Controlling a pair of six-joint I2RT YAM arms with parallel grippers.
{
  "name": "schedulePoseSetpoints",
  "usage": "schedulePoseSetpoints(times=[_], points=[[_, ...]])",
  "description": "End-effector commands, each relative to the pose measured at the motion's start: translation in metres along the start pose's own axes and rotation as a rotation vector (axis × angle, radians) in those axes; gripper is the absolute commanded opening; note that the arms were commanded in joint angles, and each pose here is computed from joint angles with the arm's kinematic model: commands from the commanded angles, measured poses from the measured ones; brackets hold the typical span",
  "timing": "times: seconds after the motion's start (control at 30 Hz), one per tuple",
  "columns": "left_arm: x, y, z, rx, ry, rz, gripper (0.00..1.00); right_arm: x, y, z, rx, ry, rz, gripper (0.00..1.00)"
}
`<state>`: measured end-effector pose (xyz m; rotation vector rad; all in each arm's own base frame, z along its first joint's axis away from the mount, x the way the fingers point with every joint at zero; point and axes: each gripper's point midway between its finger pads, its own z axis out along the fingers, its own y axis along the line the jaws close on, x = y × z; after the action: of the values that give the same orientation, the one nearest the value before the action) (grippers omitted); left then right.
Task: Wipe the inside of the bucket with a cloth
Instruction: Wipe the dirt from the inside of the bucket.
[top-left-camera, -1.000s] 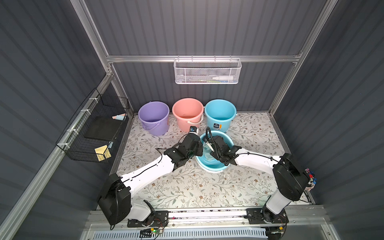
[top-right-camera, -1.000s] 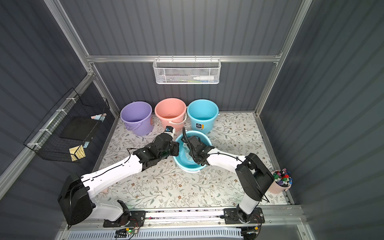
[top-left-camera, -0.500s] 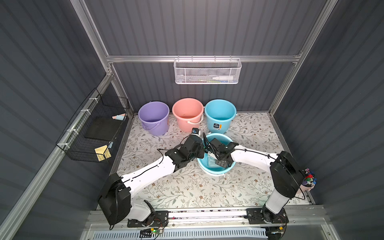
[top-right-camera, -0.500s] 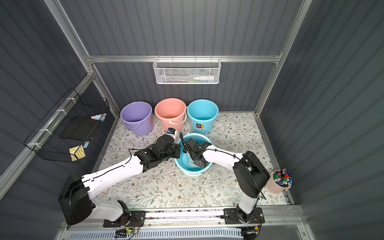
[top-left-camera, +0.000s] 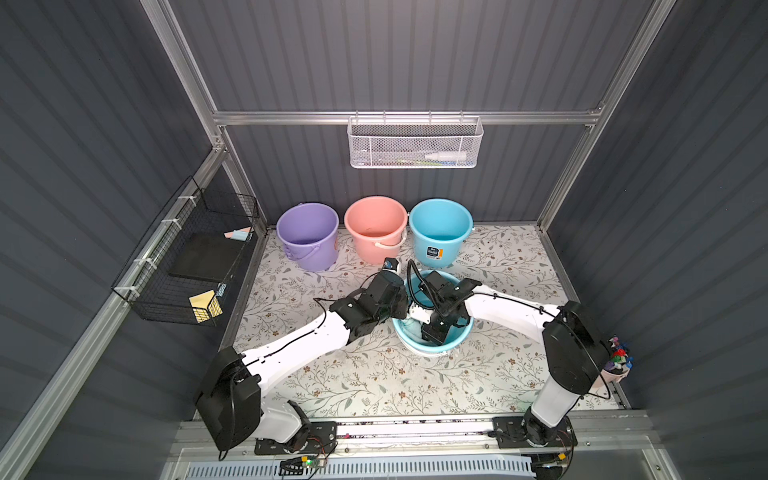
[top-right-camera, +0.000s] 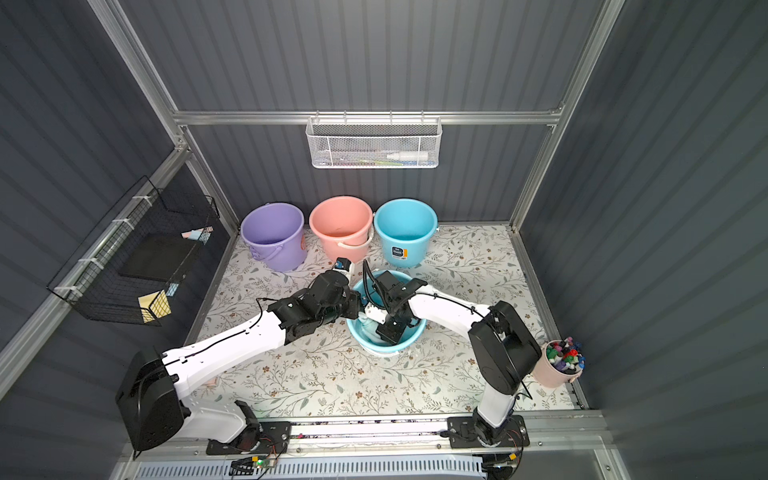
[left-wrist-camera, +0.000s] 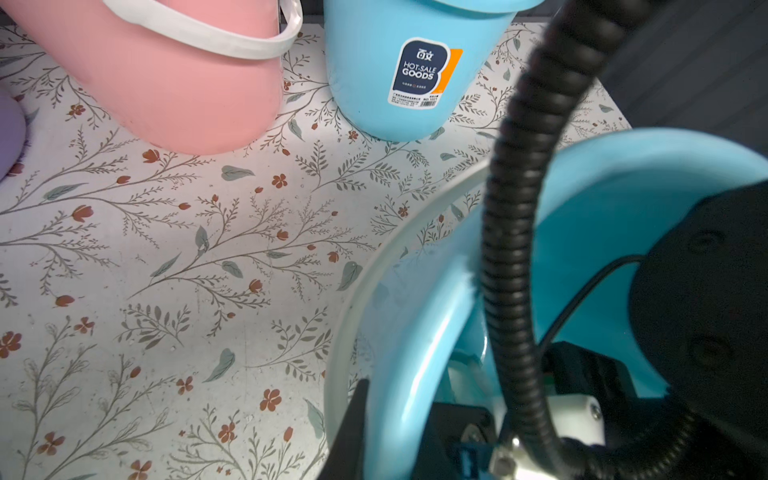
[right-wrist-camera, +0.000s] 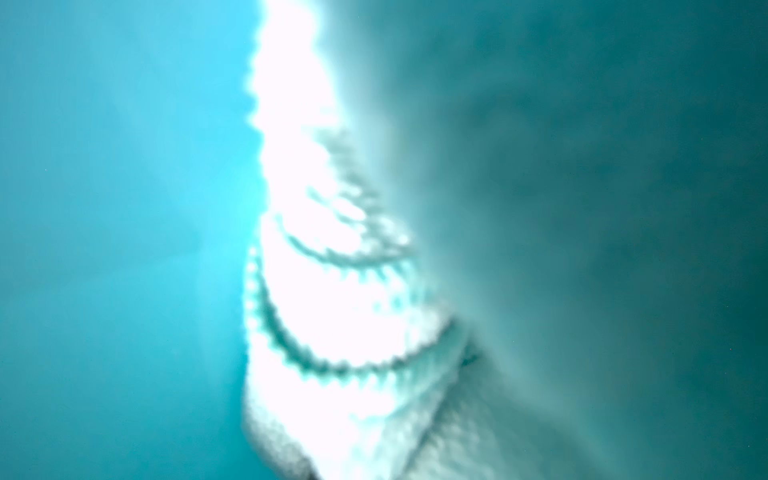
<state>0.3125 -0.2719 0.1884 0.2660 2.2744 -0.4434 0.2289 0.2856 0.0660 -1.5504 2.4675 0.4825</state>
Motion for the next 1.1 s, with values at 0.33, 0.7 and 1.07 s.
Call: schedulePoseSetpoints(times=[0.33, 0.7, 1.07], points=[[0.002, -0.003, -0.003, 0.031, 0.006, 0.016, 0.0, -0.078, -0.052, -0.025, 0.287, -0.461, 0.106, 0.0], [0.004, -0.002, -0.004, 0.028, 0.006, 0.014, 0.0, -0.084, -0.096, -0.064, 0.597, -0.525, 0.128, 0.0], [0.002, 0.005, -0.002, -0.018, 0.003, 0.009, 0.0, -0.026, -0.132, -0.068, 0.872, -0.161, 0.113, 0.0]])
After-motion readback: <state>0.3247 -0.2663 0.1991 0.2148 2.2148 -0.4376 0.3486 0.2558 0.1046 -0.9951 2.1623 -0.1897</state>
